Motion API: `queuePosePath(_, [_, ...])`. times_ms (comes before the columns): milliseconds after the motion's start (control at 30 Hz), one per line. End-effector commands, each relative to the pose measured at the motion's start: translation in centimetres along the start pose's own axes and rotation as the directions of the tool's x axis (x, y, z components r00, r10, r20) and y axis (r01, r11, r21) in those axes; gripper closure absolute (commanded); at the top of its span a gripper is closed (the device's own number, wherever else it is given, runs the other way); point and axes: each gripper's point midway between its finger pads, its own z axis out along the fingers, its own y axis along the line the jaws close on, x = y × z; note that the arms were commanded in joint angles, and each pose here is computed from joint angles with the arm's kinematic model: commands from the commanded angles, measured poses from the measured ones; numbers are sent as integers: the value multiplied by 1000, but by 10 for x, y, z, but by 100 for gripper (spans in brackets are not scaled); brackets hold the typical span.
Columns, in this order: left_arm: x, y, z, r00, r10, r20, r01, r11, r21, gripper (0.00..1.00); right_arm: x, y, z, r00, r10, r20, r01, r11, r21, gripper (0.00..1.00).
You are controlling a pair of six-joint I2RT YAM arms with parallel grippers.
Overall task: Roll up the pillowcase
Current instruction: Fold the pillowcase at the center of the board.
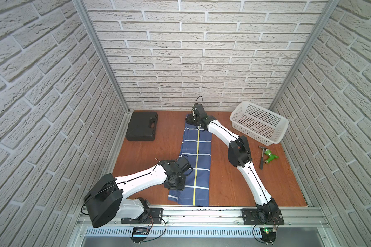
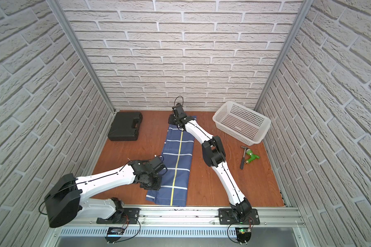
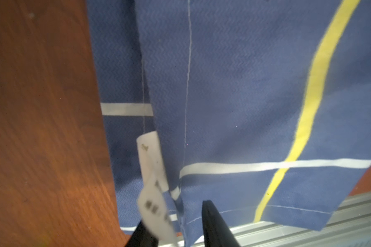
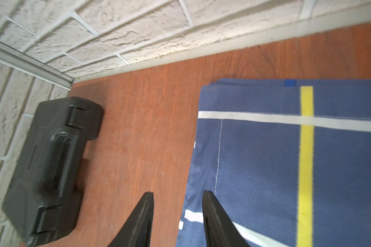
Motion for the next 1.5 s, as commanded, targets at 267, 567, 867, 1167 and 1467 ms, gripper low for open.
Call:
queuePosePath(267, [5,-6,8,998,-31,-48,35,997,74,68,-10,-6,-91,992,-121,-39,122,992,26,50])
queuePosePath(567, [-2,-4,-4,999,-9,-50,12,998,60,100,42,-40,-135,973,-175,-151,185,981,58,44])
queuePosePath(867, [-5,1,-51,999,8,-36,-8,1000,0,100,72,-48,-172,950,-243,-198,252,968,21,36])
queuePosePath(1167, [4,27,-44,996,-42,-83,35,996,-82,100,96,-54,-180,940,-245,-237,252,968,-3,35])
queuePosePath(1467, [-12,45,-22,996,-15,-86,-1,982,-188,100,136,-58,-190,917,-262,-302,264,964,-34,36])
